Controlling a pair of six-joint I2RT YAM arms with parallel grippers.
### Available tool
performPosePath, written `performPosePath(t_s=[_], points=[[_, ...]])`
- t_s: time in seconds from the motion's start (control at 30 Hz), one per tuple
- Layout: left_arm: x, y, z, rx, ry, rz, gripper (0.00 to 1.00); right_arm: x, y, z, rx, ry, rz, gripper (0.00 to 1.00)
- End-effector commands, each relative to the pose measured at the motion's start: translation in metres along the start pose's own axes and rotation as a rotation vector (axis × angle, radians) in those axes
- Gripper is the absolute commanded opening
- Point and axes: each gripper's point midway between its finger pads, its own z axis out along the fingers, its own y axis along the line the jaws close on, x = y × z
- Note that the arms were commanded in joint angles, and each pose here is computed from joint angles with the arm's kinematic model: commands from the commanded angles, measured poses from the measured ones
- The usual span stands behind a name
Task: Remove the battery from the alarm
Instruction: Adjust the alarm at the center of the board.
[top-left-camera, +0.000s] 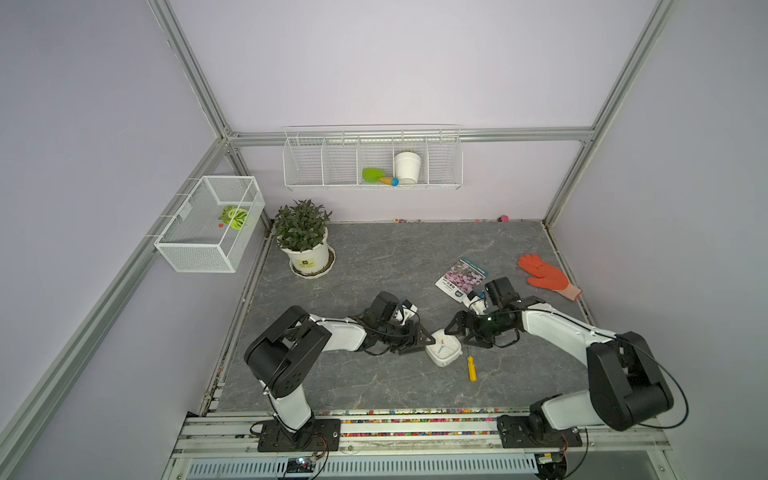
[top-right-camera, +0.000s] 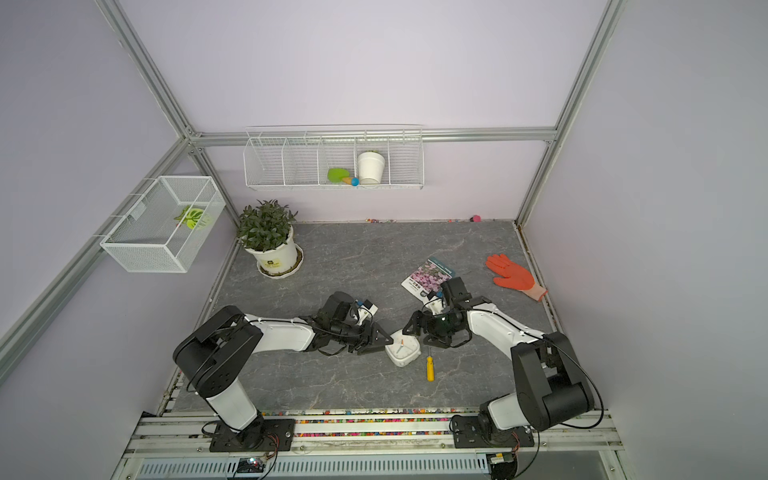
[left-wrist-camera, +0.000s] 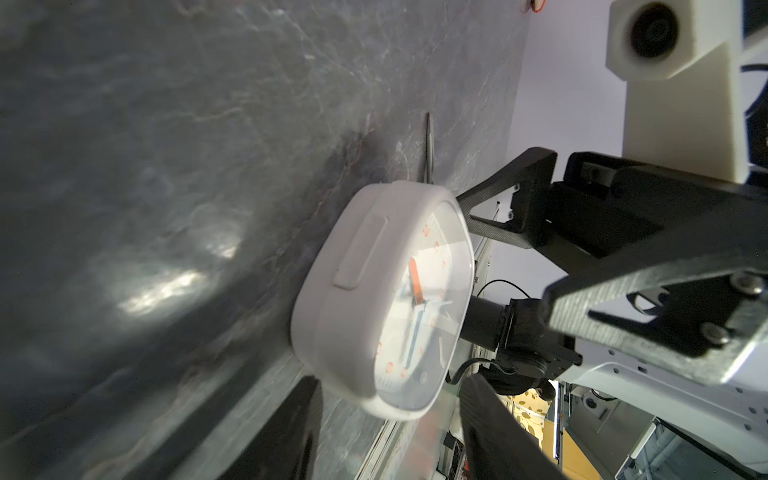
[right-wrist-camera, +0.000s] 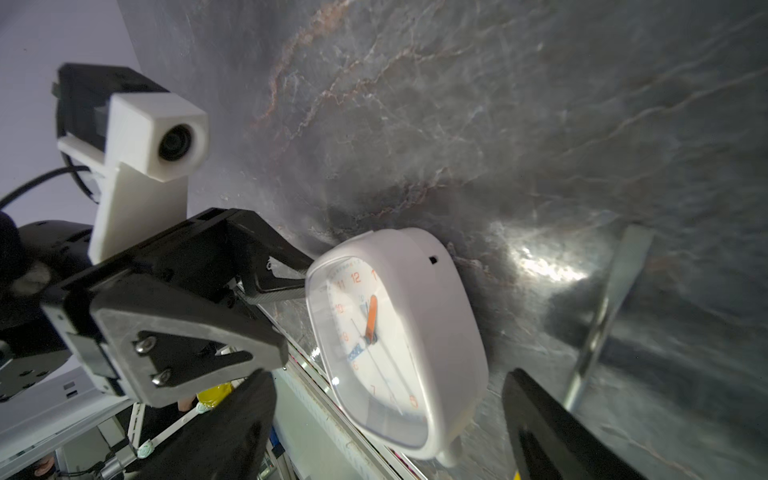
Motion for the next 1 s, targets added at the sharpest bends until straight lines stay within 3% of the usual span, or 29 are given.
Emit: performPosePath(t_s=[0.0,0.1,0.33,0.53,0.73,0.9,0.97], points=[[-0.002,-0.010,0.005,0.034,0.028,0.015,0.55,0.017,-0.007,0.014,0.002,0.076,0.030,0.90],[0.001,-0.008,0.008,0.037,0.053,0.004,0.49,0.021,-0.008,0.021,0.007,0.107,0.039,0.90],[0.003,0.001,0.010,0.020,0.053,-0.014,0.46,0.029,-0.020,0.028,0.045,0.130,0.070,0.91],[0.006,0.010,0.013,0.009,0.058,-0.036,0.36,0.026,-0.012,0.034,-0.032,0.108,0.102,0.91],[0.011,0.023,0.012,-0.012,0.038,-0.068,0.33,0.015,0.009,0.027,-0.125,0.047,0.088,0.89],[0.012,0.029,0.012,-0.021,0.031,-0.076,0.31,0.015,0.011,0.026,-0.128,0.047,0.079,0.77],[0.011,0.030,0.014,-0.020,0.032,-0.077,0.30,0.017,0.010,0.027,-0.130,0.058,0.081,0.65]])
